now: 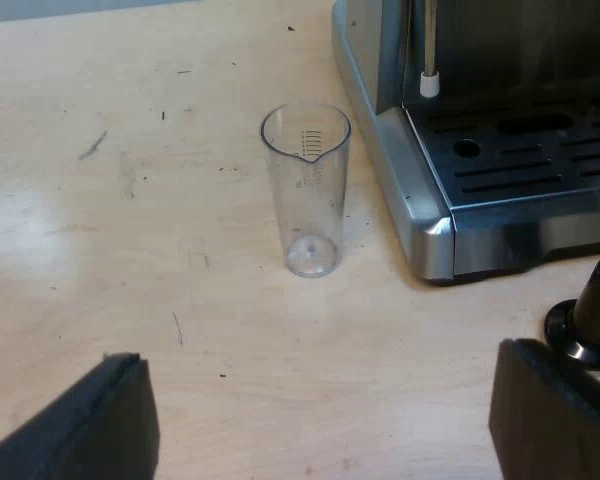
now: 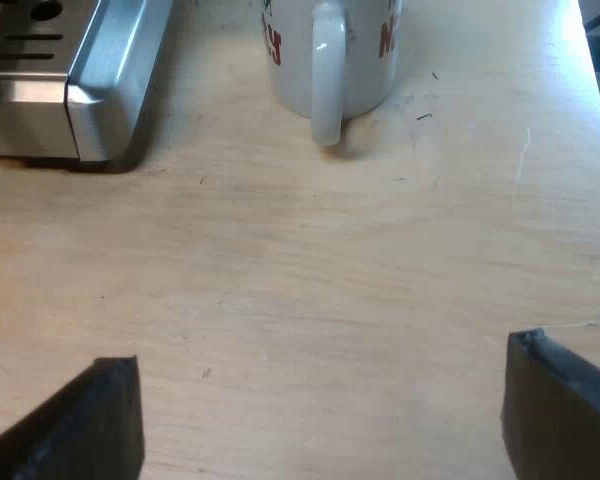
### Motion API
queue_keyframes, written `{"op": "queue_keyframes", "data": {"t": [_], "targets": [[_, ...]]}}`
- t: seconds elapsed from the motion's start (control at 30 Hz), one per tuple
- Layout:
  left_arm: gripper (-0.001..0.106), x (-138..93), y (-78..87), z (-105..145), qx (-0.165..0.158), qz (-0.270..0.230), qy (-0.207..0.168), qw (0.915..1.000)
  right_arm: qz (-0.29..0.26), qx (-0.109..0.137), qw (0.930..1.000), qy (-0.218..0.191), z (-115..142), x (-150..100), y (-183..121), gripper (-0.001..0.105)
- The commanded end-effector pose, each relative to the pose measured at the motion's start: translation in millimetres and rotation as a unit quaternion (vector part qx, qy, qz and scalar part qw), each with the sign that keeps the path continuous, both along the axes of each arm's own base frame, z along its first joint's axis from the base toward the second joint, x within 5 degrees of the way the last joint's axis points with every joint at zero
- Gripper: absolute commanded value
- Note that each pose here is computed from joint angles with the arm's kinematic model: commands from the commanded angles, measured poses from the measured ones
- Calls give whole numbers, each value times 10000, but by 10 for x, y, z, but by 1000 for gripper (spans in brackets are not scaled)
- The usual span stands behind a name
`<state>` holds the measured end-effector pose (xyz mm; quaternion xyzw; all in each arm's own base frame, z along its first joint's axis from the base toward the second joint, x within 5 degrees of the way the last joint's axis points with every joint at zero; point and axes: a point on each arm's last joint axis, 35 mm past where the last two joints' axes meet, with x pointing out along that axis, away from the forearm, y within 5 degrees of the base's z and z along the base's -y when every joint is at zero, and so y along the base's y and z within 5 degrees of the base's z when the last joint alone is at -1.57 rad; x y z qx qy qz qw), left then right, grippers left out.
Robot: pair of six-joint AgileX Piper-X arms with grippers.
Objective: Pour the beans into the coffee machine
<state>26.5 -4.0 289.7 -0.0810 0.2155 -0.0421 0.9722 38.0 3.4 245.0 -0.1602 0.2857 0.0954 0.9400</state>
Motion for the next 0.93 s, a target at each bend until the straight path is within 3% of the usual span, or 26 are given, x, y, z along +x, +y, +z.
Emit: {"op": "queue_keyframes", "data": {"t": [0.03,0.93], "targets": [[71,12,4,15,22,60,4,10000,-11,10,10000,-43,24,9,0,78],[71,12,4,16,119,16,-12,9999,-11,10,10000,-43,24,9,0,78]]}}
